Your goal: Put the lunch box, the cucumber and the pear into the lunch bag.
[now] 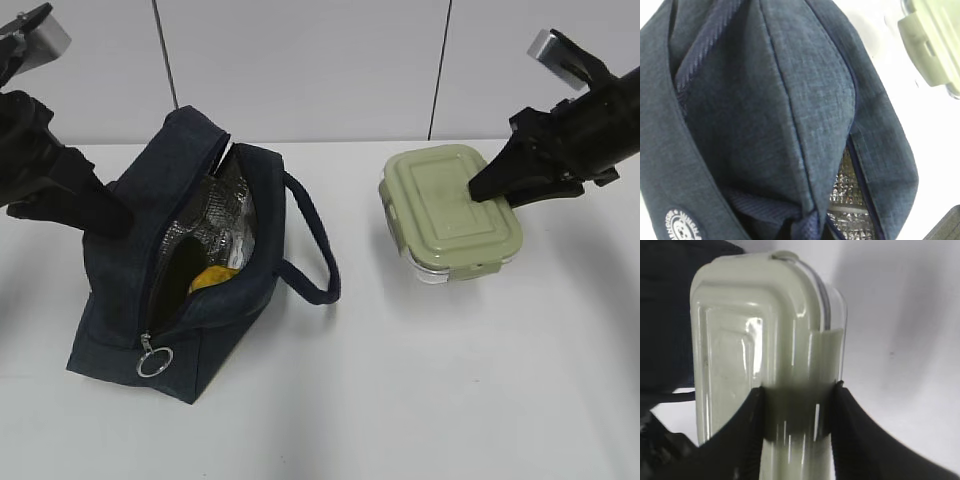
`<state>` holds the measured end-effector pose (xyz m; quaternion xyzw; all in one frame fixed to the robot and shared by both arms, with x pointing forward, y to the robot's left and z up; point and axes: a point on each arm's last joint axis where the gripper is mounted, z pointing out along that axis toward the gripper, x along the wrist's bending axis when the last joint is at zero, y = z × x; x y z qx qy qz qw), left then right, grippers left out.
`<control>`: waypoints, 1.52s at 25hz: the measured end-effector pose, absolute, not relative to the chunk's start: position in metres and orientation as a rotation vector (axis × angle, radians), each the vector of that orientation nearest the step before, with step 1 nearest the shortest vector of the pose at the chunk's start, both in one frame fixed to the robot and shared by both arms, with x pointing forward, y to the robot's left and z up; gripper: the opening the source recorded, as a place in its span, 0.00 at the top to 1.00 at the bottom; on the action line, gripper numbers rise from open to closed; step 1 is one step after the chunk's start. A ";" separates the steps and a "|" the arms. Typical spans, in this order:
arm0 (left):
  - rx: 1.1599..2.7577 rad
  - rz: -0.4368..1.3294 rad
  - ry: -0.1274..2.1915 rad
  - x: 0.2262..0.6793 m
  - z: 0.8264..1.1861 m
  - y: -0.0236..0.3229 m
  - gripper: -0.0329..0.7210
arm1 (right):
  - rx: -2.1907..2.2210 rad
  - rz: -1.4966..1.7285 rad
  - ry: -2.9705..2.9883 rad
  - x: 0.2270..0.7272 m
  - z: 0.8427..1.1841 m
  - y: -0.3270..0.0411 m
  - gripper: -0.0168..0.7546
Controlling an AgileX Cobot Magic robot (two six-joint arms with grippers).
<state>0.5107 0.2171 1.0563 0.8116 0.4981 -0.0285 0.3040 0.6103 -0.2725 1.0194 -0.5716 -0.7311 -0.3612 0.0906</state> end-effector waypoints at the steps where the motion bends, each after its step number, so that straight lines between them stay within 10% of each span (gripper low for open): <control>1: 2.150 -0.076 1.319 0.511 1.056 0.217 0.94 | -1.683 -1.105 -2.141 0.610 1.021 -0.270 0.64; 18: 2.151 -0.077 1.319 0.511 1.056 0.217 0.94 | -1.228 -1.514 -2.073 0.598 1.069 -0.117 0.64; 38: 2.143 -0.083 1.320 0.511 1.057 0.217 0.94 | -1.438 -1.221 -2.314 0.601 1.028 -0.072 0.64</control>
